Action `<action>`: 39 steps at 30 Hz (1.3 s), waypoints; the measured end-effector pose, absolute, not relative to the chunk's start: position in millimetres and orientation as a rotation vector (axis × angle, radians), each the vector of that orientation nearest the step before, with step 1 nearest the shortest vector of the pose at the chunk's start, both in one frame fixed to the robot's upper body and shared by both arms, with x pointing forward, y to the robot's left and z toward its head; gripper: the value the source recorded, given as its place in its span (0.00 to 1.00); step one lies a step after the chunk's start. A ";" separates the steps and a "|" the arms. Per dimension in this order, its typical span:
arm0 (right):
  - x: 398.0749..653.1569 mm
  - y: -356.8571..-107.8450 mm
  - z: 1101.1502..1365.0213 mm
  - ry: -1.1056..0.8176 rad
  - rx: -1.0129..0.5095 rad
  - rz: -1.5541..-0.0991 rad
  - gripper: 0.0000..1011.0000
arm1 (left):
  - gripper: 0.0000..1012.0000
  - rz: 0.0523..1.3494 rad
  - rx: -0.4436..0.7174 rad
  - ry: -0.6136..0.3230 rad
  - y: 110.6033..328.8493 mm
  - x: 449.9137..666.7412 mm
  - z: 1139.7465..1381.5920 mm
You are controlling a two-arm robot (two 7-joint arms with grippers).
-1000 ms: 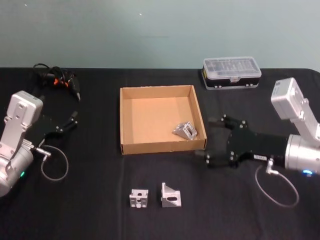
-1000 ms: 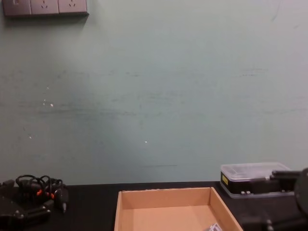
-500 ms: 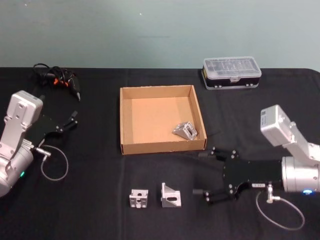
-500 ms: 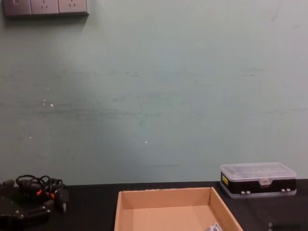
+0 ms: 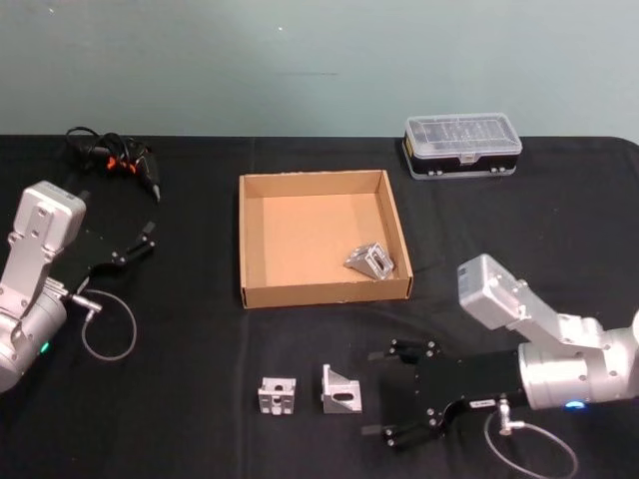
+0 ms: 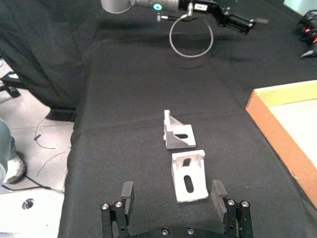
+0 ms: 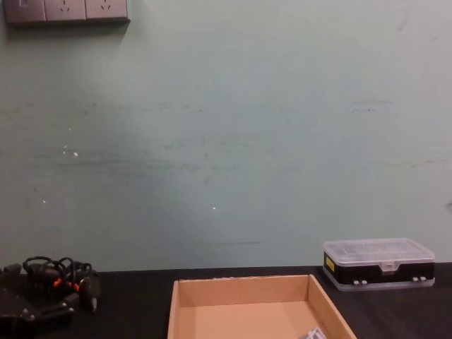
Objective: Use one hand to pick up the angle iron from the table and place it into the box.
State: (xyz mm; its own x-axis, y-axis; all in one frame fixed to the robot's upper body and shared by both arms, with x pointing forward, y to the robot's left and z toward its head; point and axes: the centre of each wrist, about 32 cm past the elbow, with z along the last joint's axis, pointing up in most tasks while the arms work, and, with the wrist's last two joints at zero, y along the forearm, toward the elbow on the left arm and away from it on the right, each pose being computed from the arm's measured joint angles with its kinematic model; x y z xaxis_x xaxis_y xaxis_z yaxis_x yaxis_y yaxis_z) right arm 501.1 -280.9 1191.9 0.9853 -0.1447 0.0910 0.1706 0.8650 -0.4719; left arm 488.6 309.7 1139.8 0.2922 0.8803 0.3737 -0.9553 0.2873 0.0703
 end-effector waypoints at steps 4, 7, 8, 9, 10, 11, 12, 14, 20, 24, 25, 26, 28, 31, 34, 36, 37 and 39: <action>504.6 -273.9 1187.8 -0.050 -0.509 -0.154 0.99 | 1.00 1.248 0.304 -0.285 309.7 488.6 1139.8; 507.4 -268.5 1185.6 -0.048 -0.513 -0.147 0.99 | 1.00 1.248 0.304 -0.285 309.7 488.6 1139.8; 509.0 -266.0 1184.7 -0.048 -0.513 -0.148 0.99 | 1.00 1.248 0.304 -0.285 309.7 488.6 1139.8; 510.7 -264.2 1183.5 -0.047 -0.514 -0.149 0.99 | 1.00 1.248 0.304 -0.285 309.7 488.6 1139.8; 511.6 -263.3 1183.0 -0.046 -0.514 -0.150 0.99 | 1.00 1.248 0.305 -0.285 309.7 488.6 1139.8; 511.6 -263.3 1183.0 -0.046 -0.514 -0.150 0.99 | 1.00 1.248 0.304 -0.285 309.7 488.6 1139.8; 513.6 -261.1 1181.7 -0.045 -0.514 -0.153 0.99 | 1.00 1.248 0.304 -0.285 309.6 488.6 1139.8; 516.9 -258.6 1180.1 -0.042 -0.513 -0.158 0.99 | 1.00 1.248 0.305 -0.285 309.7 488.6 1139.8; 523.9 -253.1 1175.6 -0.036 -0.511 -0.165 0.99 | 1.00 1.248 0.305 -0.285 309.7 488.6 1139.8; 530.5 -247.1 1171.9 -0.033 -0.513 -0.168 0.99 | 1.00 1.248 0.304 -0.285 309.7 488.6 1139.8; 531.5 -246.1 1171.5 -0.032 -0.513 -0.168 0.99 | 1.00 1.248 0.305 -0.285 309.7 488.6 1139.8; 533.4 -243.8 1171.1 -0.033 -0.515 -0.167 0.99 | 1.00 1.248 0.305 -0.285 309.7 488.6 1139.8; 534.8 -241.4 1171.1 -0.035 -0.516 -0.164 0.99 | 1.00 1.248 0.304 -0.285 309.7 488.6 1139.8; 536.4 -237.0 1171.1 -0.039 -0.517 -0.158 0.99 | 1.00 1.248 0.304 -0.285 309.7 488.6 1139.8; 537.4 -233.3 1171.0 -0.041 -0.517 -0.152 0.99 | 1.00 1.248 0.304 -0.285 309.7 488.6 1139.8; 537.9 -232.1 1171.1 -0.042 -0.517 -0.150 0.99 | 1.00 1.248 0.304 -0.285 309.7 488.6 1139.8; 538.2 -231.0 1170.9 -0.042 -0.517 -0.148 0.99 | 1.00 1.248 0.304 -0.285 309.6 488.6 1139.8; 538.6 -230.4 1170.8 -0.042 -0.517 -0.147 0.99 | 1.00 1.248 0.305 -0.285 309.7 488.6 1139.8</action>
